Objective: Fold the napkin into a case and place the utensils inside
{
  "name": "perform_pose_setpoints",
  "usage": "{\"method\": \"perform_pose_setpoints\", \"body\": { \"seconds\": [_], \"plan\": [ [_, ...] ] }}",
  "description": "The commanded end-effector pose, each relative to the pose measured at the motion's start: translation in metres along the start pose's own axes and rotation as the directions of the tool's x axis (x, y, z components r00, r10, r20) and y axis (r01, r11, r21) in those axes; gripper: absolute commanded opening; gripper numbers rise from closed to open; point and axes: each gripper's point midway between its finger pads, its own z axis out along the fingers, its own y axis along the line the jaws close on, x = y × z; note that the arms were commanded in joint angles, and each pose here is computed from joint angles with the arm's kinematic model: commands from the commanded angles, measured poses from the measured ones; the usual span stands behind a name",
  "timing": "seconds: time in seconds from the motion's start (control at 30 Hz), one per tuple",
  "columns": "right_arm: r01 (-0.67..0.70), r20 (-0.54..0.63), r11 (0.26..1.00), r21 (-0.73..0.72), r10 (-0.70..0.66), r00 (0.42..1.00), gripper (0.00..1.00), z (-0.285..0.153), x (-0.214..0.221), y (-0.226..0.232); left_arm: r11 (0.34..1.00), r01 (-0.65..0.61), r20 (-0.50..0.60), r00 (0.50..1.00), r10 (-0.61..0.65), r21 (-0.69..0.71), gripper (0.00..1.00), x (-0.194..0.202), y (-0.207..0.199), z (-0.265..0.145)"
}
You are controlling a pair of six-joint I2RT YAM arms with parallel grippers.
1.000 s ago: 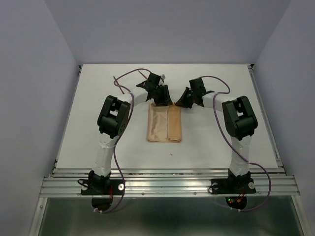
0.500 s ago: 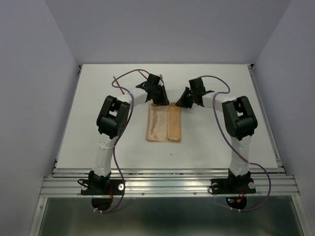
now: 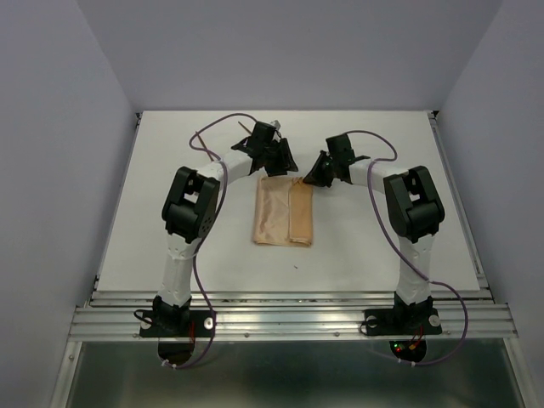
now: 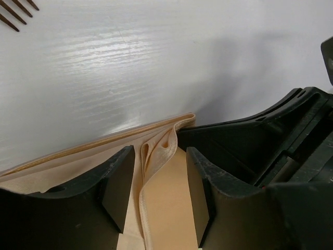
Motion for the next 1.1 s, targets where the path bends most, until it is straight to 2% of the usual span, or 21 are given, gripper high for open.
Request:
{"method": "perform_pose_setpoints", "body": {
  "seconds": [0.0,0.37,0.63,0.67,0.7,0.77,0.93,1.07],
  "plan": [
    [0.025,-0.045,0.994,0.105,-0.021,0.999,0.18,-0.001,0.014,-0.023,0.995,-0.055,-0.001,0.998,0.055,0.081,0.56,-0.004,-0.033,-0.008],
    [0.025,-0.044,0.994,0.106,-0.021,0.999,0.18,-0.002,0.015,-0.024,0.996,-0.074,-0.079,0.994,0.077,0.042,0.56,0.014,-0.016,0.013],
    [0.025,-0.043,0.994,0.105,-0.021,0.999,0.18,-0.003,0.014,-0.023,0.997,-0.078,-0.086,0.993,0.078,0.008,0.55,0.018,-0.006,0.017],
    [0.025,-0.043,0.994,0.105,-0.021,0.999,0.18,-0.003,0.014,-0.023,0.997,-0.076,-0.086,0.993,0.076,0.004,0.53,0.019,-0.004,0.018],
    [0.025,-0.044,0.994,0.106,-0.021,0.999,0.18,-0.003,0.015,-0.024,0.997,-0.076,-0.084,0.994,0.076,0.000,0.46,0.018,-0.004,0.018],
    [0.025,-0.042,0.994,0.107,-0.021,0.999,0.18,-0.003,0.015,-0.024,0.997,-0.077,-0.086,0.993,0.076,-0.007,0.39,0.019,-0.001,0.020],
    [0.029,-0.040,0.994,0.103,-0.025,0.999,0.18,-0.005,0.014,-0.022,0.997,-0.080,-0.089,0.993,0.077,-0.020,0.38,0.020,0.002,0.022],
    [0.034,-0.038,0.994,0.101,-0.030,0.999,0.18,-0.007,0.013,-0.021,0.996,-0.080,-0.085,0.993,0.078,-0.026,0.29,0.017,0.003,0.023]
  ]
}}
